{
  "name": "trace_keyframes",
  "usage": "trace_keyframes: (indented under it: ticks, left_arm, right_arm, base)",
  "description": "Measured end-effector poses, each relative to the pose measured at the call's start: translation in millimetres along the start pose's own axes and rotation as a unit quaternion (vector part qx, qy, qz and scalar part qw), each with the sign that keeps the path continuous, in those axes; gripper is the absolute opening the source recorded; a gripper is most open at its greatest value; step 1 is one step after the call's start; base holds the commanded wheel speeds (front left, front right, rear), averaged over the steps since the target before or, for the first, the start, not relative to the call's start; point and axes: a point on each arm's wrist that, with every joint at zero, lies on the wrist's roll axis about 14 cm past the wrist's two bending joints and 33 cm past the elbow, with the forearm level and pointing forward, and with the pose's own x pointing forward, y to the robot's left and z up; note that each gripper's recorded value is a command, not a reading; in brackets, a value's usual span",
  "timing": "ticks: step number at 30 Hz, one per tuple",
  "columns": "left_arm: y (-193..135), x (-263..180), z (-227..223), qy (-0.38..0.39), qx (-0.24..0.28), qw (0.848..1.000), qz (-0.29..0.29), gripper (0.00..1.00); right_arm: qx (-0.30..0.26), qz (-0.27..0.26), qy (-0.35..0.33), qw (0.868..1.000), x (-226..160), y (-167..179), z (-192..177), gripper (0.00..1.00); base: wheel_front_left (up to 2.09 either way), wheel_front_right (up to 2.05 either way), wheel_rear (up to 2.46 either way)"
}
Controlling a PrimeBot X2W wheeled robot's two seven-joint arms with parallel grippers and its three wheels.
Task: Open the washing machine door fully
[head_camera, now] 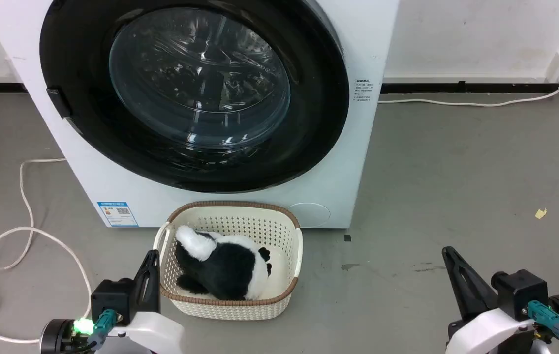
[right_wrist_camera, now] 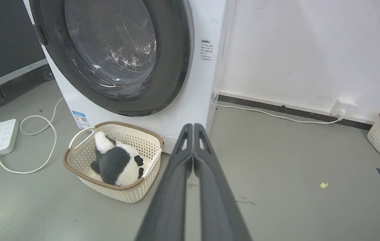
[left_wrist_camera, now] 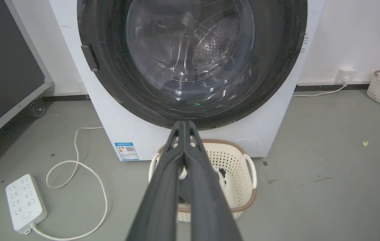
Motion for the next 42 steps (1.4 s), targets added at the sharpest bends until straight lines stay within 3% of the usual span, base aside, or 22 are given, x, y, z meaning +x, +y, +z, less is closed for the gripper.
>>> trace_keyframes:
  ticks: [33, 34, 42]
  left_arm:
    - [-0.1, 0.0, 0.0, 0.000, 0.000, 1.000, 0.000, 0.00]
    - [-0.2, -0.1, -0.2, 0.000, -0.001, 1.000, 0.000, 1.00]
    - [-1.0, -0.2, -0.5, 0.000, -0.001, 1.000, -0.001, 1.00]
  right_arm:
    - [0.000, 0.000, 0.000, 1.000, 0.0, -0.1, 0.0, 0.00]
    - [0.000, 0.000, 0.000, 1.000, -0.1, -0.2, 0.0, 1.00]
    - [0.001, 0.000, -0.001, 1.000, -0.1, 0.2, 0.1, 1.00]
  base:
    - [0.00, 0.00, 0.00]
    - [0.00, 0.00, 0.00]
    - [0.00, 0.00, 0.00]
